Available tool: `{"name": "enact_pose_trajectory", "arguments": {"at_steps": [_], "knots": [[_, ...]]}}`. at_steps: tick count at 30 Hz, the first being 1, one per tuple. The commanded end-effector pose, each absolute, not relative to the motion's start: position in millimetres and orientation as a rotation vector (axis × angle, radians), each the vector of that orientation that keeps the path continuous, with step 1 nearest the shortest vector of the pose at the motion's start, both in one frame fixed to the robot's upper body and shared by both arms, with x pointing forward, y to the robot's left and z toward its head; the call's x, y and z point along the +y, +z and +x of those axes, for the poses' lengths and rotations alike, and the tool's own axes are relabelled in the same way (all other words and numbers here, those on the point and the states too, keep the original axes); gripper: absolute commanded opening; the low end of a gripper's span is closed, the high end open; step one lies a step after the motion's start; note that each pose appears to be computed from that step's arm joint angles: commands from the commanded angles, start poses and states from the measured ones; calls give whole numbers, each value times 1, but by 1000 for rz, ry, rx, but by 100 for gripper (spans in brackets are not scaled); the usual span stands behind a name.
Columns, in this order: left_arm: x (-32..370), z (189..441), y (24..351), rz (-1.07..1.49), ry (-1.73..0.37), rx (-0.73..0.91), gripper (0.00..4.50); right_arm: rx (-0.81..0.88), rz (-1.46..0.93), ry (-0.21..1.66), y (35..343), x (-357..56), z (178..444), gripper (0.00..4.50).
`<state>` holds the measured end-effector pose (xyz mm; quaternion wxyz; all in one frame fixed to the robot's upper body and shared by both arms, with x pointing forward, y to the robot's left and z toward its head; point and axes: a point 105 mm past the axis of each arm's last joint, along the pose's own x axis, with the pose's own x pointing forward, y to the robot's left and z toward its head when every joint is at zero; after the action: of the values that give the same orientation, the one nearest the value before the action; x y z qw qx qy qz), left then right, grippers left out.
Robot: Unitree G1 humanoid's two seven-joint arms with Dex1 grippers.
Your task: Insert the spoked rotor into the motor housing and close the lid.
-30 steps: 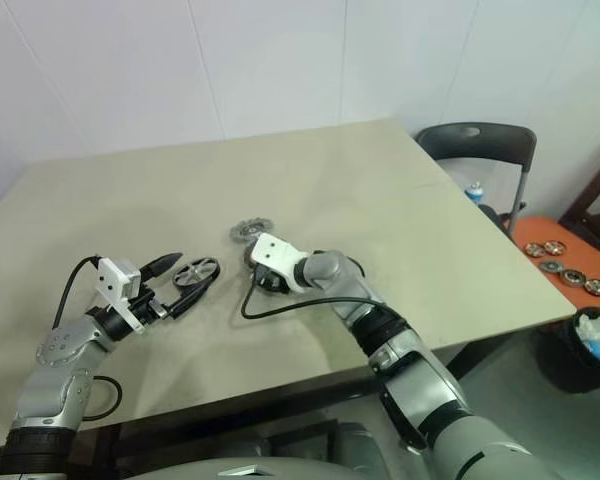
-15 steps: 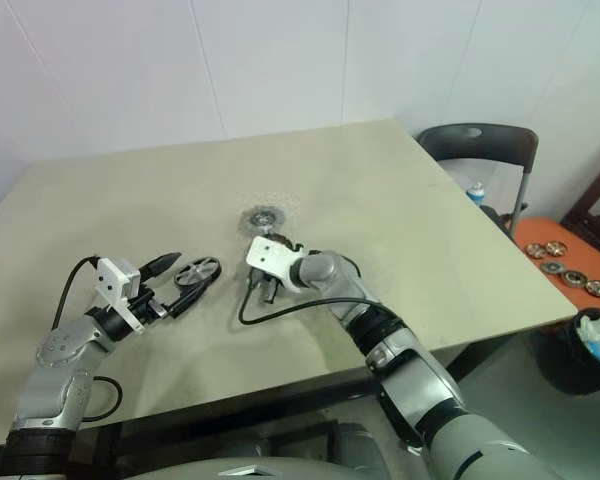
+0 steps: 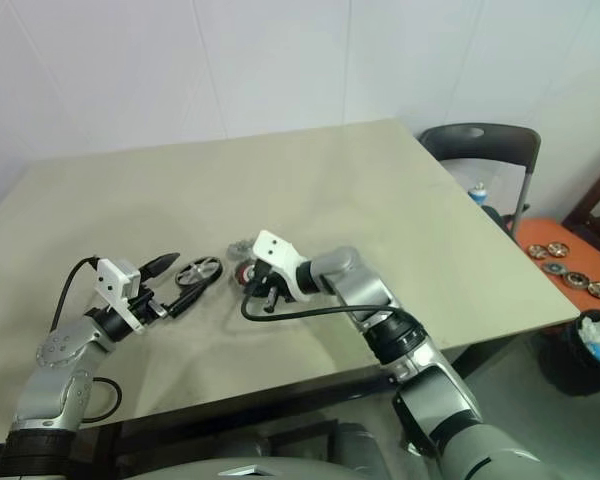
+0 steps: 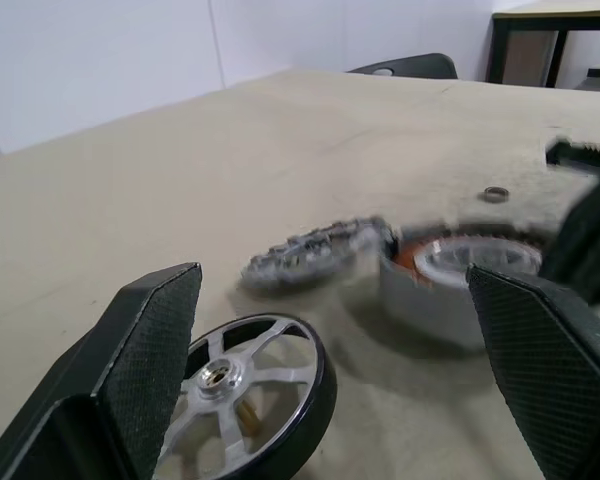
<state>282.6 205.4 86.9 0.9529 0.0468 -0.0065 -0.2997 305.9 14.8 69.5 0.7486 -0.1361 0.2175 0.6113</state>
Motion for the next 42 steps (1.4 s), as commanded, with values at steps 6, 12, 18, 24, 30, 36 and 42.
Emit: {"name": "enact_pose_trajectory", "arguments": {"at_steps": [6, 12, 18, 24, 30, 36, 42], "knots": [[208, 285, 97, 131, -605, -49, 450, 330, -103, 1187, 89, 13, 338, 171], [209, 284, 96, 131, -608, -45, 450, 282, 0, 960, 92, -49, 364, 171], [206, 290, 94, 126, -633, -39, 450, 331, -55, 781, 69, -105, 365, 171], [199, 295, 94, 123, -669, -42, 450, 370, -155, 589, 46, -133, 375, 171], [198, 296, 92, 121, -678, -41, 450, 382, -167, 600, 37, -121, 372, 171], [201, 294, 94, 118, -677, -46, 450, 408, -182, 673, 27, -91, 365, 171], [205, 292, 96, 121, -669, -47, 450, 384, -185, 668, 33, -72, 374, 171]]}}
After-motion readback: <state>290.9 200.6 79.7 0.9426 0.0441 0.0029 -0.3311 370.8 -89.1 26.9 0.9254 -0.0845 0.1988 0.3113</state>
